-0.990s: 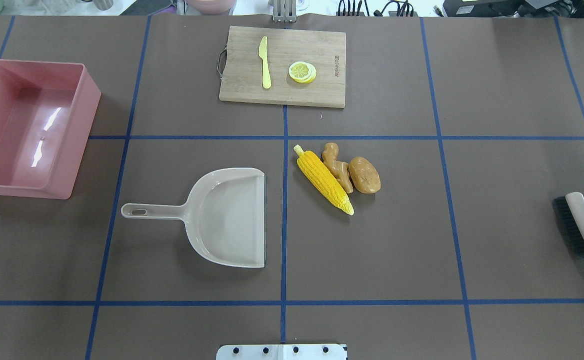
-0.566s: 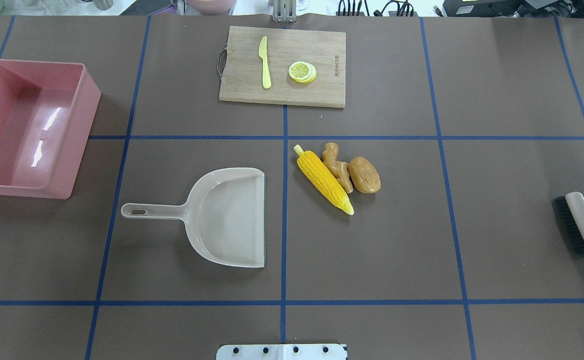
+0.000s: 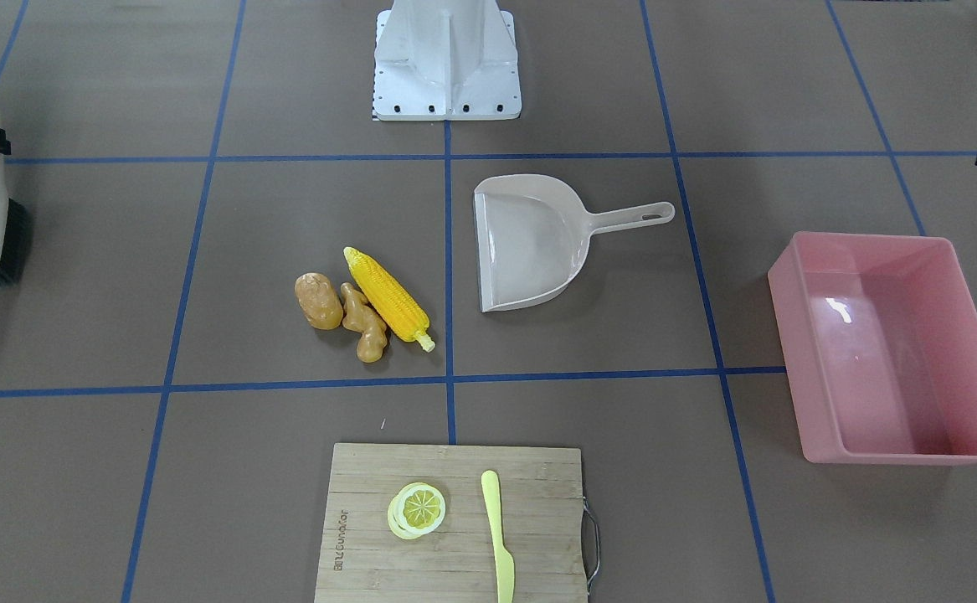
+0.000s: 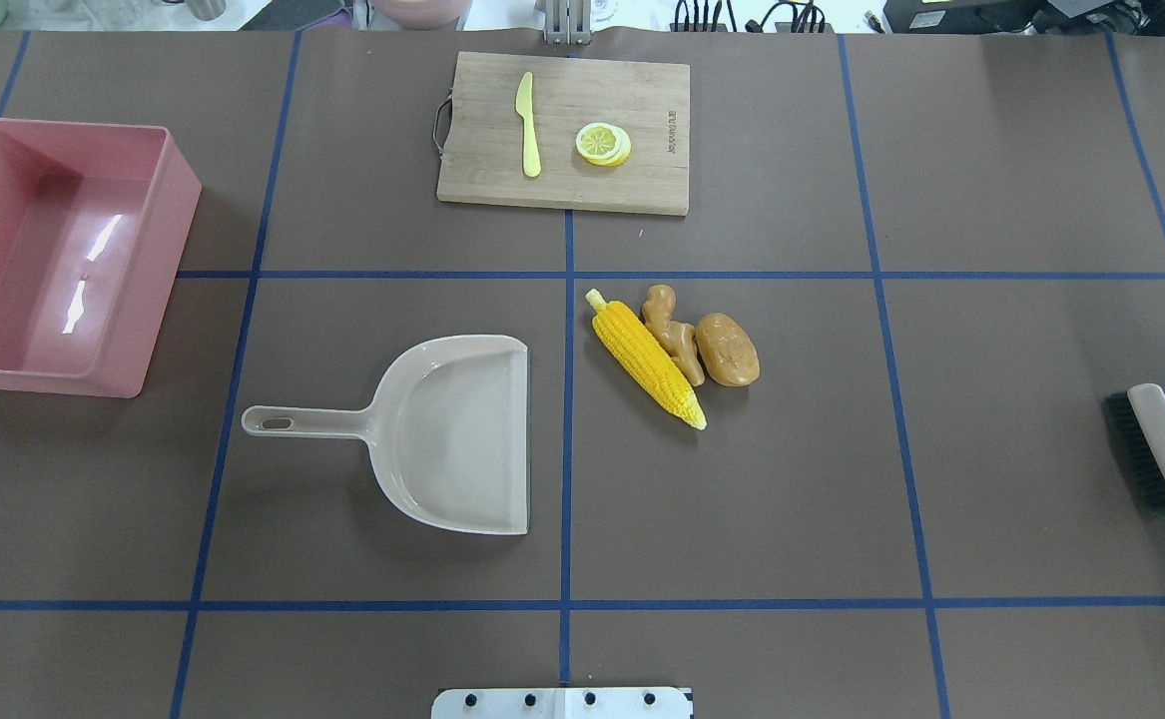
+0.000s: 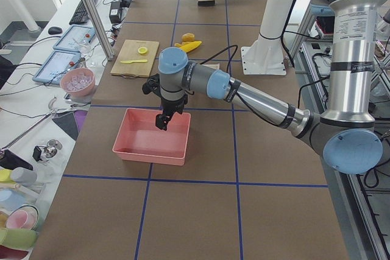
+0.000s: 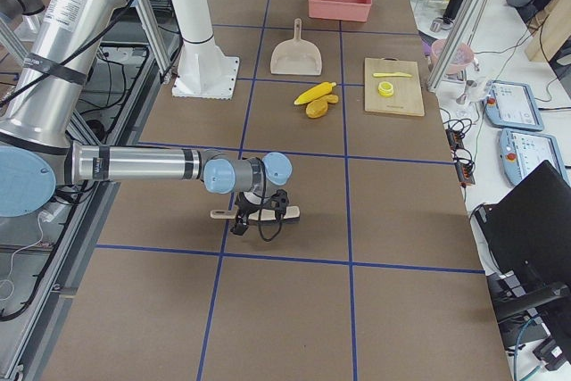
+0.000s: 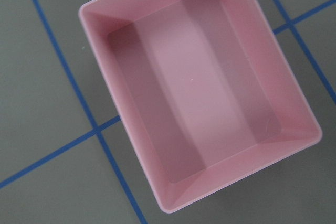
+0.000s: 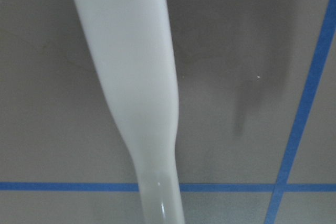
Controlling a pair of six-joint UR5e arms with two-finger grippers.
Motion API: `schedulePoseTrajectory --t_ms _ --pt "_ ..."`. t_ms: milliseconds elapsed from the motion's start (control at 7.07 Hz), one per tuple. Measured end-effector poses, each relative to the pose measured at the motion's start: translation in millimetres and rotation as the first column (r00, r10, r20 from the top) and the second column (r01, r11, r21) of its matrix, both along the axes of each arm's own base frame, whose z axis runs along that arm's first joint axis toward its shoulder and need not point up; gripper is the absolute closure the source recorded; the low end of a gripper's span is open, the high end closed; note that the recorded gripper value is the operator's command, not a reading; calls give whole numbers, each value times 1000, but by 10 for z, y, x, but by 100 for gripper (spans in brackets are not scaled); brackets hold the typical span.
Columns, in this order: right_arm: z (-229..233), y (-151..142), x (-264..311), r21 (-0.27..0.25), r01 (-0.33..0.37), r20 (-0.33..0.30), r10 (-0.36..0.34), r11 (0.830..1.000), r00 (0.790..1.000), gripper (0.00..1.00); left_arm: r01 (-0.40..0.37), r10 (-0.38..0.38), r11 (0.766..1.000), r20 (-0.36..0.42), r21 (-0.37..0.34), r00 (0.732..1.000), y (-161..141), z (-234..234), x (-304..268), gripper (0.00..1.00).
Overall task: Sweep and dump trash into bin
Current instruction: 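Grasp the white dustpan handle with the left gripper while the right grasps the brush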
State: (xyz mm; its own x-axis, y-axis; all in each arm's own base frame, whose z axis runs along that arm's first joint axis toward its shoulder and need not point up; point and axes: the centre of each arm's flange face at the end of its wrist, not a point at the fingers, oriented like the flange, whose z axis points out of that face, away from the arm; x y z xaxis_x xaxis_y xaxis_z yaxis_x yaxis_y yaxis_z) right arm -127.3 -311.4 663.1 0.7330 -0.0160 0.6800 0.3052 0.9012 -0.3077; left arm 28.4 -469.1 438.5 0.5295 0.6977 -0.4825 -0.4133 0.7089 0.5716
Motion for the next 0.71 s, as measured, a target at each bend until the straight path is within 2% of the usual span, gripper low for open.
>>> schedulePoseTrajectory --t_ms 141,283,424,707 --pt "3 0 -62 -10 5 -4 -5 1000 1000 55 -105 105 990 3 91 994 22 -207 314 1" --pt "17 12 -96 -19 11 -7 -11 1000 1000 75 -206 202 961 38 187 979 37 -402 633 1" --pt "45 32 -120 -26 19 -11 -19 999 1000 100 -294 279 917 95 269 956 62 -591 979 1" --pt "89 72 -145 -47 34 -27 -35 998 999 100 -410 377 837 161 362 912 82 -989 1659 1"
